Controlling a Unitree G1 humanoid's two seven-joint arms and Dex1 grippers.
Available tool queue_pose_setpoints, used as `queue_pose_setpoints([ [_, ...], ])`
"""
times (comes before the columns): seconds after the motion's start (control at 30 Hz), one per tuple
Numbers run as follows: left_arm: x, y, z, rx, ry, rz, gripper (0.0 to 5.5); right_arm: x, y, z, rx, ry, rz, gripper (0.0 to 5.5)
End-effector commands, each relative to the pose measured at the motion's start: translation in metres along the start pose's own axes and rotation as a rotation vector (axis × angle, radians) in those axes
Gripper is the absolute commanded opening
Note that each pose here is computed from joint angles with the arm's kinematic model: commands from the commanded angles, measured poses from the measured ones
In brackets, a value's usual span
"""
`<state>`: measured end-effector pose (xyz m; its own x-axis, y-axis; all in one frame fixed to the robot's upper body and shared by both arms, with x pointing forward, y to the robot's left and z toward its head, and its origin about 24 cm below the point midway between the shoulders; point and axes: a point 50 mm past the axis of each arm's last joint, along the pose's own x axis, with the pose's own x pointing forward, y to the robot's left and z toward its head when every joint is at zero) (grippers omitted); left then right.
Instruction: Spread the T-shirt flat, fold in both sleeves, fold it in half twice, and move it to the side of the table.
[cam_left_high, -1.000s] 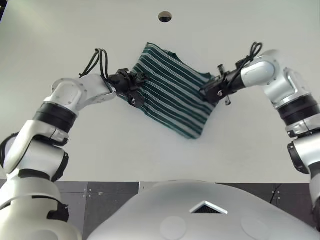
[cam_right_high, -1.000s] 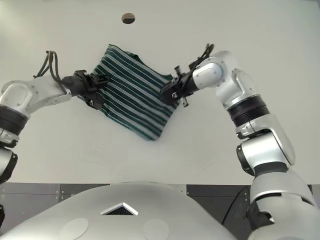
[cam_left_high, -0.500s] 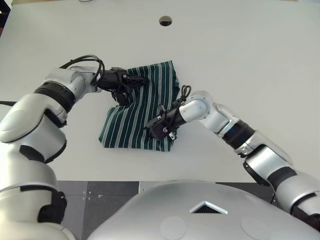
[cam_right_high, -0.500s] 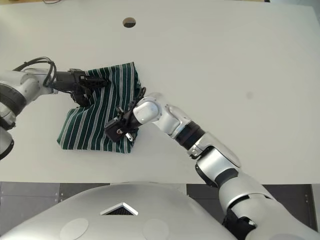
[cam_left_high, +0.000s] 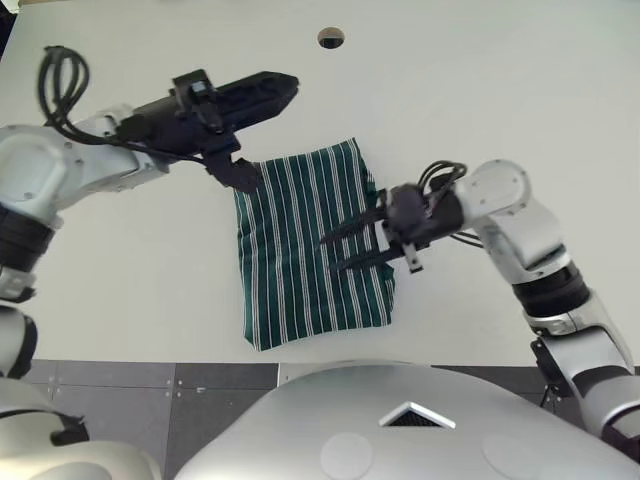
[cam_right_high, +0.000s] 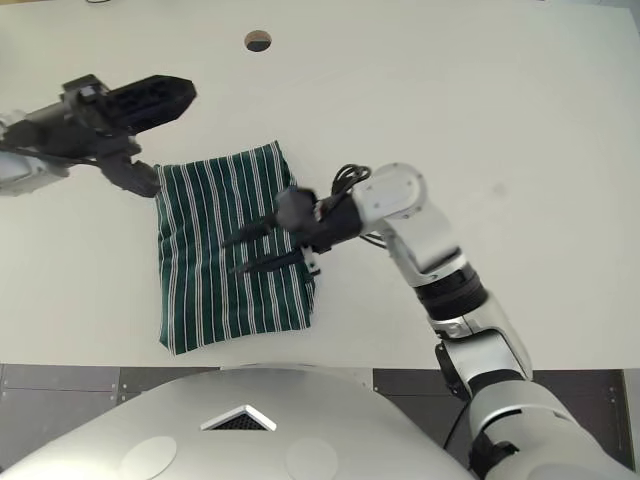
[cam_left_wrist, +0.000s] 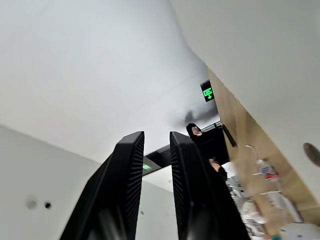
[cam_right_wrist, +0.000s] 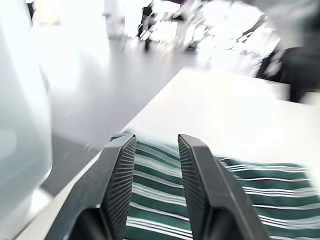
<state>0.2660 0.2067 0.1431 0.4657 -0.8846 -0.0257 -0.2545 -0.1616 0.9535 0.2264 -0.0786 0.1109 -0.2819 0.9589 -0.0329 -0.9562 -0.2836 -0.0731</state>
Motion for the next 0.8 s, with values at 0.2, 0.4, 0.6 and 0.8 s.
queue_pose_setpoints([
  [0.2,-0.12,-0.026,0.095,-0.974,0.146,-0.677,0.94,-0.109,0.065,-0.023,-0.201,0.524,-0.12,1.74],
  [0.4,-0.135,-0.039,0.122,-0.87,0.058,-0.888,1.66,-0.101,0.082,-0.052,-0.339,0.561,-0.066,2.77],
  [0.6,-0.134,-0.055,0.138,-0.855,0.035,-0.903,2.32,-0.081,0.091,-0.082,-0.467,0.631,0.048,3.38],
  [0.8,-0.129,-0.067,0.158,-0.902,-0.021,-0.882,2.32,-0.057,0.092,-0.096,-0.538,0.6,0.128,3.38],
])
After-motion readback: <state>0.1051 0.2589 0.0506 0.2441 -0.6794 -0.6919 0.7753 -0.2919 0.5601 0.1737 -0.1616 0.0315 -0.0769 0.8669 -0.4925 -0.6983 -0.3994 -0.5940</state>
